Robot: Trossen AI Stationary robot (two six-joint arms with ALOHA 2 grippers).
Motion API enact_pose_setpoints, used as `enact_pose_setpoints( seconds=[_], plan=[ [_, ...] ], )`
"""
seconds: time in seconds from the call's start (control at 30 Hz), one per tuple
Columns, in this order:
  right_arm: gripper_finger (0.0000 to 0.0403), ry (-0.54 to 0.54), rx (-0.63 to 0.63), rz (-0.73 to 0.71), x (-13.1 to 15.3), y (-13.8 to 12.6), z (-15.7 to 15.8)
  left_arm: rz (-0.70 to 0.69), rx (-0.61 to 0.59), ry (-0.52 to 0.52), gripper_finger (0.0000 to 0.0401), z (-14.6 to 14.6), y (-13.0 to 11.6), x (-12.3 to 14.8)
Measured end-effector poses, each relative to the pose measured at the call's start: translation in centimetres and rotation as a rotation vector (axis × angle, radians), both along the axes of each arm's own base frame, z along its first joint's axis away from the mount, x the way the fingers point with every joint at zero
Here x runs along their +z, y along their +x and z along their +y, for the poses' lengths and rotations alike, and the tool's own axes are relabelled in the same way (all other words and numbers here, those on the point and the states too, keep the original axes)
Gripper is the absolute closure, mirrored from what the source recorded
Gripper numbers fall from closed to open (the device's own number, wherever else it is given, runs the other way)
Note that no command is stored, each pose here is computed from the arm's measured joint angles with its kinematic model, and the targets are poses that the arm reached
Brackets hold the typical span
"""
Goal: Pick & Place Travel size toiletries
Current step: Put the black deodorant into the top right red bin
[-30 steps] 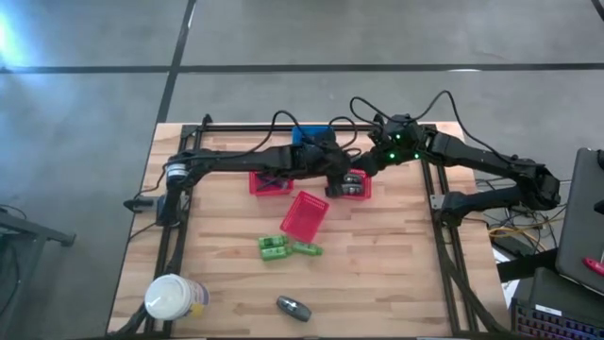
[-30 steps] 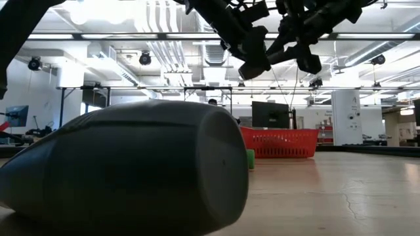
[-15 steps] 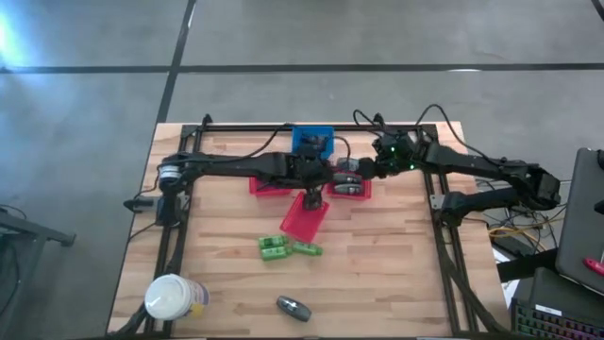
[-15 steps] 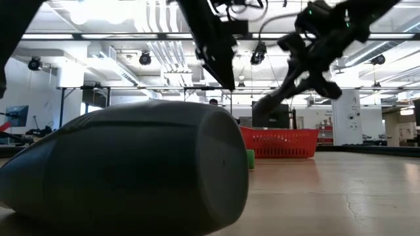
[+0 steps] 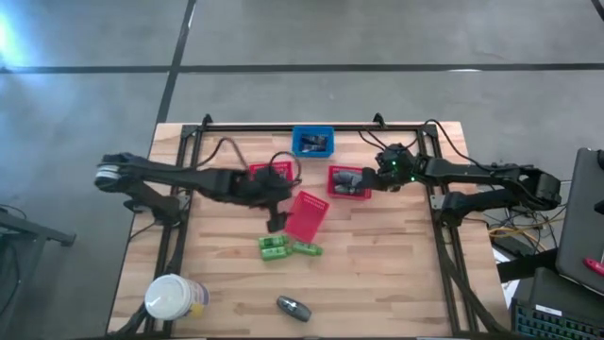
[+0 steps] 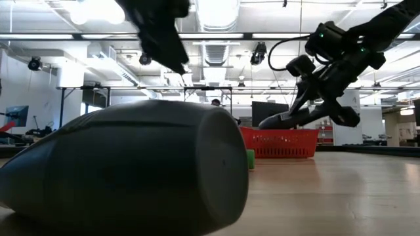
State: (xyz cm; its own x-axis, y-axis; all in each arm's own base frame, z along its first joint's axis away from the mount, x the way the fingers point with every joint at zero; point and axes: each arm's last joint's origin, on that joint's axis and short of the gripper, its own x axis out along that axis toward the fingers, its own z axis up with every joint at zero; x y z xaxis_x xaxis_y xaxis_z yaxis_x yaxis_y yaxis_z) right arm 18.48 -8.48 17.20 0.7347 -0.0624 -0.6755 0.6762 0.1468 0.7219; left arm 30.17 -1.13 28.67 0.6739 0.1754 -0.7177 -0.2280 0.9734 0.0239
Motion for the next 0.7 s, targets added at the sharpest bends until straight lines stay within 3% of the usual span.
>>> enact_pose_setpoints(
  seconds=[0.13, 0.33, 0.7],
  plan=[
    [0.022, -0.022, -0.01, 0.006, 0.0, 0.0, -0.1, -0.037, -0.085, -0.074, 0.0052, -2.3, -1.8, -1.1],
    [0.0145, -0.048, 0.004, 0.008, 0.6, 0.2, -0.2, 0.009, -0.29, -0.046, 0.0052, -6.5, -3.4, -3.0],
    [0.0027, -0.136, 0.069, 0.173, 2.7, 0.2, -0.4, -0.077, -0.546, -0.024, 0.0052, -12.2, -3.2, -4.4]
  ],
)
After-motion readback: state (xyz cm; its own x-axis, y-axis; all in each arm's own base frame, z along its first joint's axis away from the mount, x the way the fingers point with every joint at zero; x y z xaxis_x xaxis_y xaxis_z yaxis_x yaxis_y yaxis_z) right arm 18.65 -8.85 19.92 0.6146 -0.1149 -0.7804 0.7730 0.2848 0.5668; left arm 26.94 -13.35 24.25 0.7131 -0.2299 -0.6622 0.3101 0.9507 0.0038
